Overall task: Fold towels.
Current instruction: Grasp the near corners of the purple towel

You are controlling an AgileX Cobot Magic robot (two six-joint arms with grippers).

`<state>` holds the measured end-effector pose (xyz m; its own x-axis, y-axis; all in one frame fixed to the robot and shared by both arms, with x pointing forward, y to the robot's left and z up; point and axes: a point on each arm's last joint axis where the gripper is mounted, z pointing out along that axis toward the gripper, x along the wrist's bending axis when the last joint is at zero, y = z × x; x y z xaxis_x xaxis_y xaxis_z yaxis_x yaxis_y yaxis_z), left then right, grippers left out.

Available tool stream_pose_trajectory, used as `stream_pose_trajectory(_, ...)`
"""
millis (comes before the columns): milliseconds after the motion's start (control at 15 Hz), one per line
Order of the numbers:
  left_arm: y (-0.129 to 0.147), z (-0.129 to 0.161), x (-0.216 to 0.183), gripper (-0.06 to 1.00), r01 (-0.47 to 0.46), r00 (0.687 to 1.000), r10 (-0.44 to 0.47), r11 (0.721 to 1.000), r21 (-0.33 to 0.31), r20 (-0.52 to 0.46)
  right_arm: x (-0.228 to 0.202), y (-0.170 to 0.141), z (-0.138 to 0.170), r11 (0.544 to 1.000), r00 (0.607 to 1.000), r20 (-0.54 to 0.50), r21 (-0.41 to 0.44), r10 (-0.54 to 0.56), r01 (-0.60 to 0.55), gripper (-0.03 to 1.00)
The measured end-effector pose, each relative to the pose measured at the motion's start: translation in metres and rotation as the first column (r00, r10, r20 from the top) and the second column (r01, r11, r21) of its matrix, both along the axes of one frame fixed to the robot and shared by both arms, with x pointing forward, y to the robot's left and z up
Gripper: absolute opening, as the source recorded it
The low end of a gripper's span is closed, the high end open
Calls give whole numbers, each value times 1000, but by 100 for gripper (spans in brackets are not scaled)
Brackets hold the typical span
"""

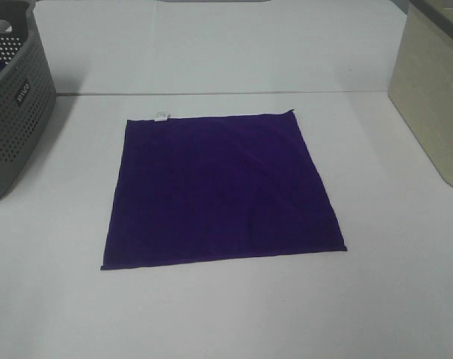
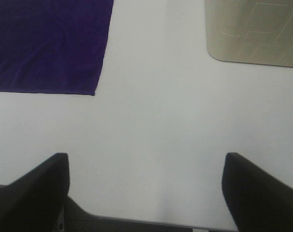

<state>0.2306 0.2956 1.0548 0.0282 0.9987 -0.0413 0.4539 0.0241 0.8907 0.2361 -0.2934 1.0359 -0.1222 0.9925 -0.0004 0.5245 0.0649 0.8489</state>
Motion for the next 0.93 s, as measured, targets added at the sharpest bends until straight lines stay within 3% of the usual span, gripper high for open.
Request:
stream_pose_trajectory(267,0,0,0,99,0,1000,0,1000,0,0,0,0,0,1000,1000,0,0,0,0,95)
stream_pose_trajectory(933,0,0,0,99,0,1000,0,1000,0,0,0,0,0,1000,1000,0,-1,1,-1,96)
